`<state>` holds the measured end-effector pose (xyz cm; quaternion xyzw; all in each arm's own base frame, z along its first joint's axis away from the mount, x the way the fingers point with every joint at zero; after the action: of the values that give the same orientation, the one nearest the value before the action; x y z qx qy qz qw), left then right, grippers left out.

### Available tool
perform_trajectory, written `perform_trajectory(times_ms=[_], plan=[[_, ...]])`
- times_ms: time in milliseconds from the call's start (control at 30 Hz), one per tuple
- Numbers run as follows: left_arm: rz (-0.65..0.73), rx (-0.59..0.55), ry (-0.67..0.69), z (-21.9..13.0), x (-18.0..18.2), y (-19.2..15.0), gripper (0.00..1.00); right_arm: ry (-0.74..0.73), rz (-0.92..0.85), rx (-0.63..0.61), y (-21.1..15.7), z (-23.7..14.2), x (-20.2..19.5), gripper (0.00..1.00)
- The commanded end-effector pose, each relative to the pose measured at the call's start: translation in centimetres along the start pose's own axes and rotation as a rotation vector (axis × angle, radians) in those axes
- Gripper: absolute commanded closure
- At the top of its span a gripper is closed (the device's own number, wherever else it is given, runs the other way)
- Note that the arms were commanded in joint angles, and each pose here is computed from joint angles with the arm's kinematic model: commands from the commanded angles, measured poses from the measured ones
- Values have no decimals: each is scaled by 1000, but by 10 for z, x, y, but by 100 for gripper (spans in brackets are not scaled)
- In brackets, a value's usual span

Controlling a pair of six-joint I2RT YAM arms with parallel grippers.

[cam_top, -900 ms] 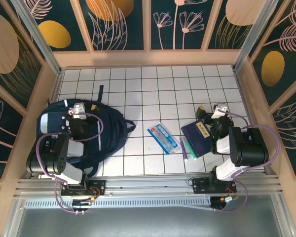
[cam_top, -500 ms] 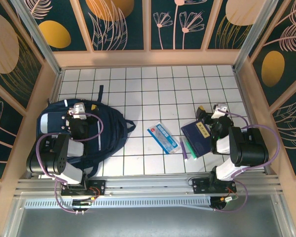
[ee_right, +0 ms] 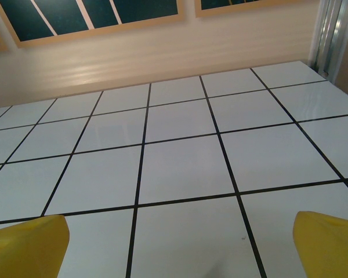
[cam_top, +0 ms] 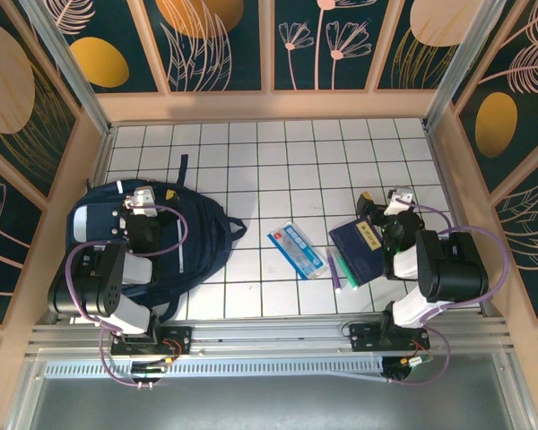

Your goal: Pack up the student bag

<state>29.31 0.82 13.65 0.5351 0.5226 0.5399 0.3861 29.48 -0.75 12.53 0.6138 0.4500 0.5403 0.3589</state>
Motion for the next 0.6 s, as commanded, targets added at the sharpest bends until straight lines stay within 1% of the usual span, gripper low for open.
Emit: perform_trajectory(times_ms=[0,200,233,267,333,367,400,433,467,500,533,567], plan=[[-2,-34,-5,3,1,8,1,2,-3,-44,10,2,3,1],[-9,-30,-3,4,2,8,1,-2,-2,-57,12,2,3,1],[-13,-31,13,3,3,8,1,-4,1,-72,19,0,5,1],[-25,-38,42,3,7,11,1,-27,16,-46,29,2,7,1],[-23,-43,27,-3,8,21,1,-190,135,25,59,14,3,1],[-23,-11,3,-3,7,27,1,-297,208,35,78,18,-1,1],[-56,28,-8,-2,7,37,1,-380,270,85,83,18,-7,1],[-122,69,11,-1,11,45,1,-388,338,112,87,16,-9,1],[-220,157,85,-3,18,50,1,-360,437,145,86,14,-11,1],[-321,244,188,-6,27,59,1,-305,532,182,83,12,-7,1],[-388,279,263,-10,35,68,1,-228,567,225,81,12,1,1],[-431,282,285,-14,39,78,1,-171,558,264,79,13,14,1]])
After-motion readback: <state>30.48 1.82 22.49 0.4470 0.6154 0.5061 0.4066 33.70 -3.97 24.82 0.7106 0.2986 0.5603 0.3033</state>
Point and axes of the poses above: each hand's point on the last joint's axis, 136 mm out from that joint toward the fingers, its own z axis out along the fingers, its own x axis along the line the jaws close on, y = z × x, the point moved 8 cm from there along -z, back along the fingers, and after that the axes turned 13 degrees about z, right-handed, at the moved point
